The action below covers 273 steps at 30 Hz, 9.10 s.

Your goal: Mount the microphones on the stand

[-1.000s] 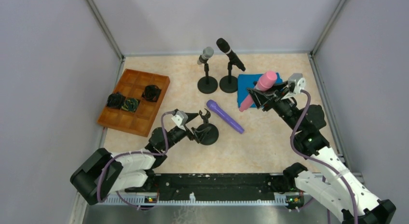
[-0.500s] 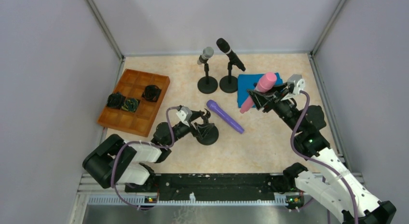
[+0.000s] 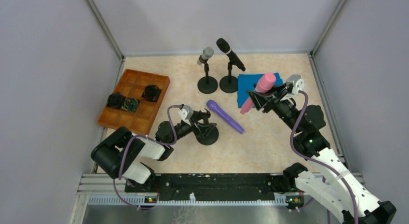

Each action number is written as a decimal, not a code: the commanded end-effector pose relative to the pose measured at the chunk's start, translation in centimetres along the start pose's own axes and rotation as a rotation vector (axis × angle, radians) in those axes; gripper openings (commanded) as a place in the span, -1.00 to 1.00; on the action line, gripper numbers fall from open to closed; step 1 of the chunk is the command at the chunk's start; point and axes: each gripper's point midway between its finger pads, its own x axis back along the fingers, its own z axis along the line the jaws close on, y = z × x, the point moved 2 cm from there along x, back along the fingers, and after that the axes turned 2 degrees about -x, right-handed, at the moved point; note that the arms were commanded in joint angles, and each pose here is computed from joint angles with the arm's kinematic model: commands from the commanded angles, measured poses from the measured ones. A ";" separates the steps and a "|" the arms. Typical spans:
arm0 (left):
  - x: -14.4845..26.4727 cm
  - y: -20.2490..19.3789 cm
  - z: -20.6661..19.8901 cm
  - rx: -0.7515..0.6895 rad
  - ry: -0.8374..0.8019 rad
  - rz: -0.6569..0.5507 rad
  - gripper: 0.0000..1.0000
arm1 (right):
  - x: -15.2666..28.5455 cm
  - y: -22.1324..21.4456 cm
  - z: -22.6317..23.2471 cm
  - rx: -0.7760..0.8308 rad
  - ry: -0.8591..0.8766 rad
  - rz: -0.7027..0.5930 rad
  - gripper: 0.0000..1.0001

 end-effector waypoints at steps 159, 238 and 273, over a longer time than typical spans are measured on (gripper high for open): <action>-1.4 1.9 -1.6 -0.225 -0.092 0.055 -1.00 | -1.7 -18.4 7.7 0.252 0.085 0.781 -1.00; 0.5 0.0 -0.3 0.051 0.093 0.008 -1.00 | 0.7 -19.0 10.3 0.556 0.356 0.314 -1.00; -0.8 3.7 -3.5 0.130 -0.098 -0.140 -0.19 | 1.1 -18.3 10.7 0.538 0.294 0.220 -1.00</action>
